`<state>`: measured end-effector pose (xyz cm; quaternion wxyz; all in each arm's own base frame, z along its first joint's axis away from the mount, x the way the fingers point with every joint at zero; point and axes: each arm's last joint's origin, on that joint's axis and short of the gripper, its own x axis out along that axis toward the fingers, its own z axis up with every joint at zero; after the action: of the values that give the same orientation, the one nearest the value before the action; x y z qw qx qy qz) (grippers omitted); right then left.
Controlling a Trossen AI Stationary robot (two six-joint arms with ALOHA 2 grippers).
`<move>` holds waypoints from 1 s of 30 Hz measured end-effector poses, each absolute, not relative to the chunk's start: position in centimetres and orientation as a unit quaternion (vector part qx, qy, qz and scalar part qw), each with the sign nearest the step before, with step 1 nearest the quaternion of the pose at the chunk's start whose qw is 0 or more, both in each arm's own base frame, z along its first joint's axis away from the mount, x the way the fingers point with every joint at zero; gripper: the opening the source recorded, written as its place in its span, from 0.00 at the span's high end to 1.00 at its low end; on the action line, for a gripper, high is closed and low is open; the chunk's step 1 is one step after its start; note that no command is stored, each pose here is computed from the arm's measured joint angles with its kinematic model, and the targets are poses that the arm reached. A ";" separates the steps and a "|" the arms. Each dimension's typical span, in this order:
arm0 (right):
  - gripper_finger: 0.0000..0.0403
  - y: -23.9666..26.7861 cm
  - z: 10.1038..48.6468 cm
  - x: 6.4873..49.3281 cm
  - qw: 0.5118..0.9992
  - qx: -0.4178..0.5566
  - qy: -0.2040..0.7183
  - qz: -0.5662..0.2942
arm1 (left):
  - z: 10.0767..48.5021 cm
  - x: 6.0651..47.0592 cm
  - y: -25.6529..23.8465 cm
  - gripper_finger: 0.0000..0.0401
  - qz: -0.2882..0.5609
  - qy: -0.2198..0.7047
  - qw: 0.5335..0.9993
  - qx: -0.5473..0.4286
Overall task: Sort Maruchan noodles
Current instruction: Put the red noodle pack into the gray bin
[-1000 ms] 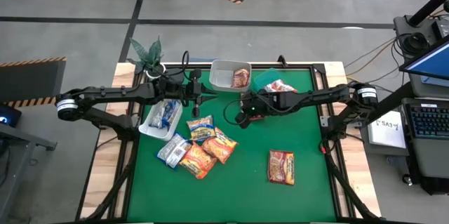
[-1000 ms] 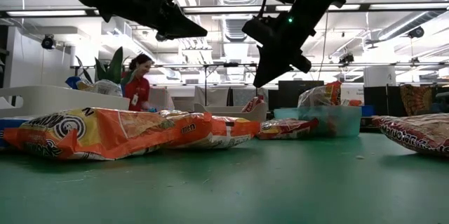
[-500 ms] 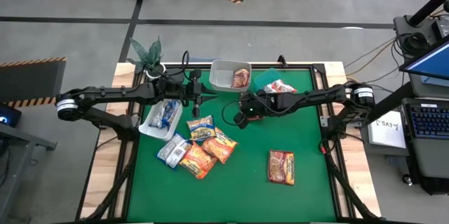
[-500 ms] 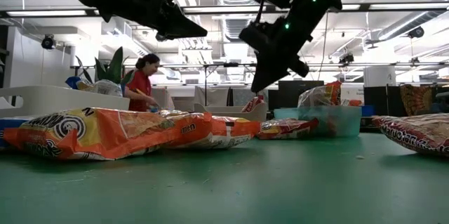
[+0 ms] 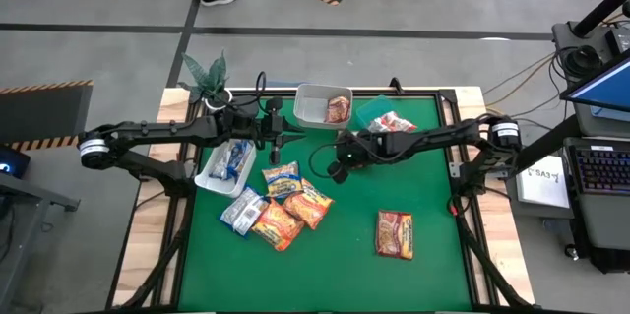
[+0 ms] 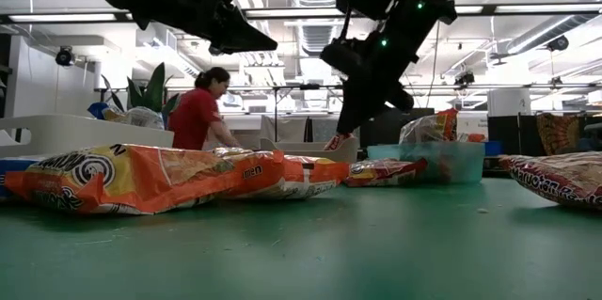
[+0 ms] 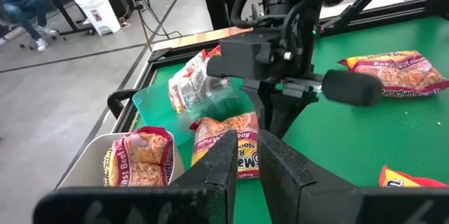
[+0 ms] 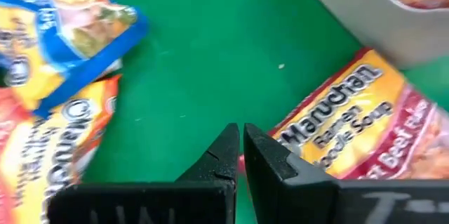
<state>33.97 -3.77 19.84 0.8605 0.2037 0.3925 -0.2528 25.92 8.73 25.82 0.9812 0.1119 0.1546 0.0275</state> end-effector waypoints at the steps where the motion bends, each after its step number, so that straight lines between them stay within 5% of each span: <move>1: 0.97 -3.7 20.0 33.9 0.860 0.212 0.392 -0.248 | 25.8 25.9 8.7 0.90 0.027 0.155 0.981 0.112; 12: 0.97 -3.2 19.5 32.3 0.793 0.301 0.465 -0.252 | 25.1 26.2 8.8 0.90 0.024 0.175 0.979 0.104; 21: 0.97 -4.1 19.1 32.0 0.790 0.224 0.423 -0.383 | 24.0 27.9 9.4 0.90 0.020 0.193 0.976 0.101; 30: 0.97 -4.2 16.6 32.5 0.771 0.199 0.454 -0.400 | 23.7 28.4 9.6 0.90 0.019 0.200 0.975 0.100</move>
<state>32.53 -4.19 16.62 0.7710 0.1990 0.4542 -0.3996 28.44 9.64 23.70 0.9746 0.1000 0.1996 0.0186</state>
